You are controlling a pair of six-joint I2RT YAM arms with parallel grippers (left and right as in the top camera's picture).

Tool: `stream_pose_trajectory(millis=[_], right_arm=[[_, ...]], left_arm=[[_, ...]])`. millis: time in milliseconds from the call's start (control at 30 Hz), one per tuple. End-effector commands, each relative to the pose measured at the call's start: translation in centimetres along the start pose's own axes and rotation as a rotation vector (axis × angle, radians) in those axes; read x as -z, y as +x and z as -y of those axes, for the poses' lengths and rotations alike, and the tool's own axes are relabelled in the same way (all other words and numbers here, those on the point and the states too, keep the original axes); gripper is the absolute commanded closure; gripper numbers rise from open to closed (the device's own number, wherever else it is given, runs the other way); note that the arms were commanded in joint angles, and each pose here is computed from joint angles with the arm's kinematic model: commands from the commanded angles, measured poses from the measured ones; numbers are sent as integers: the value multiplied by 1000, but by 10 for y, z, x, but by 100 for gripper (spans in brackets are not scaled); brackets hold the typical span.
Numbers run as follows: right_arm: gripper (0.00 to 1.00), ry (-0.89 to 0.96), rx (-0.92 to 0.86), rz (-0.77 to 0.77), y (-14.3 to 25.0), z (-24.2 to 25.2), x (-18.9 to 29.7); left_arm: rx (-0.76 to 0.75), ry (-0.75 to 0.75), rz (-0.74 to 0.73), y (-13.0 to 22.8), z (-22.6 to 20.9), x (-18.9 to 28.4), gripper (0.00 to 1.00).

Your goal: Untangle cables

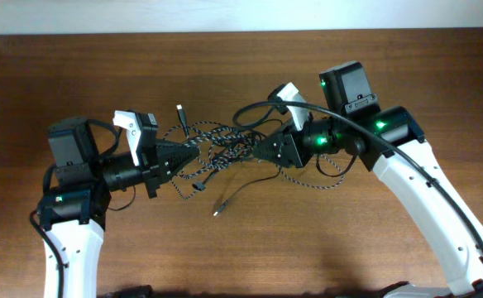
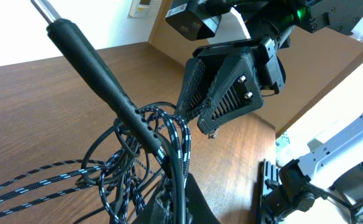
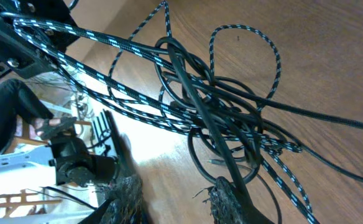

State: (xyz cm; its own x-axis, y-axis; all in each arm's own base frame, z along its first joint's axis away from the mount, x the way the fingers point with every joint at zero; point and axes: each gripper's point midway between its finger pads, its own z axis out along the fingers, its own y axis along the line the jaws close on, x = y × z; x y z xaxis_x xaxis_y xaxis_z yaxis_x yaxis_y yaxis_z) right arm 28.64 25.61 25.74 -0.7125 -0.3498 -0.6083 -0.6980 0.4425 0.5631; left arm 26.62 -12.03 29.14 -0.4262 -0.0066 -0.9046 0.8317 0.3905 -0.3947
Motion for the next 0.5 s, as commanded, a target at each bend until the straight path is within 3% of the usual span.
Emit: stream_pose_trajectory(millis=[0, 33, 100, 133, 167, 267, 367, 467], right_arm=[[63, 39, -10, -32, 5, 7, -10], [65, 71, -65, -42, 6, 11, -16], [73, 262, -403, -36, 14, 40, -21], [71, 277, -485, -17, 12, 43, -22], [61, 275, -539, 9, 7, 43, -22], [58, 349, -632, 55, 5, 55, -20], [59, 355, -581, 47, 3, 44, -36], [66, 423, -662, 68, 8, 44, -46]], left_arm=[[-38, 38, 17, -6, 9, 1, 100], [-38, 38, 16, -5, 9, 1, 100], [-35, 38, 16, -5, 9, 1, 100], [-34, 38, 16, -5, 9, 1, 100], [-34, 38, 16, -5, 9, 1, 100], [-34, 38, 16, -5, 9, 1, 100], [-34, 38, 16, -5, 9, 1, 100], [-27, 41, 15, -4, 10, 1, 100]])
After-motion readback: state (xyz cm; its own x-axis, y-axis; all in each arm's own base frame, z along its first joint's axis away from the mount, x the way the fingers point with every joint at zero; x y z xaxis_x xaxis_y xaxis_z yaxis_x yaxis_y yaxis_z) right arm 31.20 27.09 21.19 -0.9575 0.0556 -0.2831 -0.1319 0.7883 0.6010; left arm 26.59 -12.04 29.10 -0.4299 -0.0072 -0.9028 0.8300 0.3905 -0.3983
